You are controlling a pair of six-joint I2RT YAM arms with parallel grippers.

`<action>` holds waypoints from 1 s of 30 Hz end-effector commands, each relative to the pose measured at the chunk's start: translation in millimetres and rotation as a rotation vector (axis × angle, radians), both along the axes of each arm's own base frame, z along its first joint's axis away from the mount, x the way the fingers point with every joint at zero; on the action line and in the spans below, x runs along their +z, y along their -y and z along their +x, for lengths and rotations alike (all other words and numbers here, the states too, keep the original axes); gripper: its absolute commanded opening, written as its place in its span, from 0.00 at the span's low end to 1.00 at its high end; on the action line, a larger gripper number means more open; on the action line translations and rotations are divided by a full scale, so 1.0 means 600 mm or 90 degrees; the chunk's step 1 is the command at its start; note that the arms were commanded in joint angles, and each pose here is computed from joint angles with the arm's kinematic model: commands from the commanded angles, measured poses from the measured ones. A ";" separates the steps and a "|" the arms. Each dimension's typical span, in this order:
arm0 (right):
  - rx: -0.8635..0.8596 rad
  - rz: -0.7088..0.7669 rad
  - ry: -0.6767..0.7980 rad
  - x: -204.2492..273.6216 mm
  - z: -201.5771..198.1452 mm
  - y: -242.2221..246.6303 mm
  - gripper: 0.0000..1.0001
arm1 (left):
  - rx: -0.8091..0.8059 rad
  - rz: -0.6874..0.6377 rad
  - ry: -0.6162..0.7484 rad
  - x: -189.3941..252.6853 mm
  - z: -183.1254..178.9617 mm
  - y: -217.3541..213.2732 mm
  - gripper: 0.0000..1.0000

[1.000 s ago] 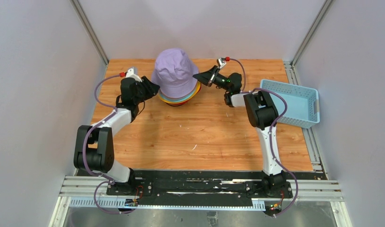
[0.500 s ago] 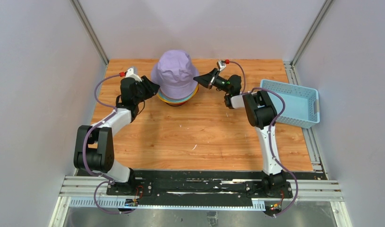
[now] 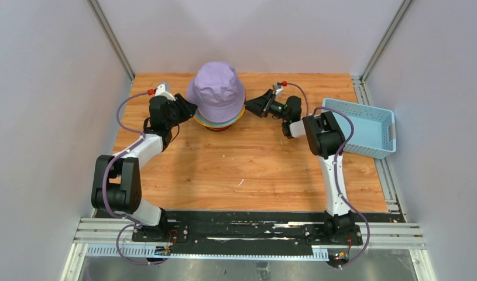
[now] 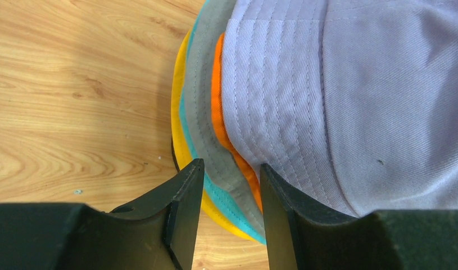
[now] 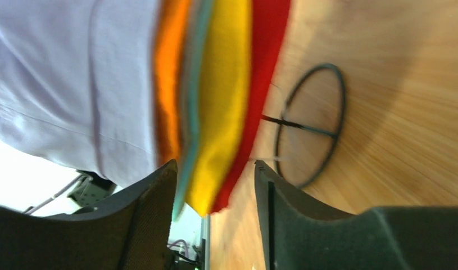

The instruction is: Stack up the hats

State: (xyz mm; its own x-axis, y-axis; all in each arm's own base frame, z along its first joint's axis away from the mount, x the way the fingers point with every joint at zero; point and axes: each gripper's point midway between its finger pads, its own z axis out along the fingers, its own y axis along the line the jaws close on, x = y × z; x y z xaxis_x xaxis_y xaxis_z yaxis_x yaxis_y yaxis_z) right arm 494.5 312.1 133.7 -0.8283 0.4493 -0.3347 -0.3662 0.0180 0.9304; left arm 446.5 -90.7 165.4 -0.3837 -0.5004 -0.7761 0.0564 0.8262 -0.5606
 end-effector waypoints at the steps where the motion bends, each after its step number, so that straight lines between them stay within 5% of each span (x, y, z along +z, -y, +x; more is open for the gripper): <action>1: -0.043 -0.038 0.035 0.024 0.008 0.049 0.59 | 0.029 0.013 0.028 0.027 0.000 -0.012 0.46; 8: -0.089 -0.126 0.101 0.085 -0.004 0.088 0.64 | 0.116 0.053 0.020 0.040 -0.036 -0.059 0.49; 12: -0.147 -0.249 0.138 0.120 -0.012 0.113 0.67 | 0.157 0.099 0.006 0.055 -0.068 -0.090 0.62; 20: -0.423 -0.817 0.131 0.121 -0.045 0.249 0.78 | 0.150 0.120 -0.017 0.088 -0.085 -0.091 0.87; 24: -0.556 -0.858 0.100 0.133 -0.071 0.328 0.90 | 0.153 0.113 -0.009 0.093 -0.095 -0.092 0.98; 30: -0.658 -0.791 0.143 0.163 -0.084 0.352 0.90 | 0.158 0.100 0.050 0.117 -0.108 -0.093 0.98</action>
State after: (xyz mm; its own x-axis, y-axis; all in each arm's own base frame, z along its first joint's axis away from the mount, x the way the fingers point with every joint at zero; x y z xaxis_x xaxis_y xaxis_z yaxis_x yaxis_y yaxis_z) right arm 447.1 131.1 216.8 -0.3579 0.1390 -0.9234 0.0466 0.9903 0.1310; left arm 387.2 -35.1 219.1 -0.2734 -0.4446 -0.8530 -0.1519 0.8956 -0.4182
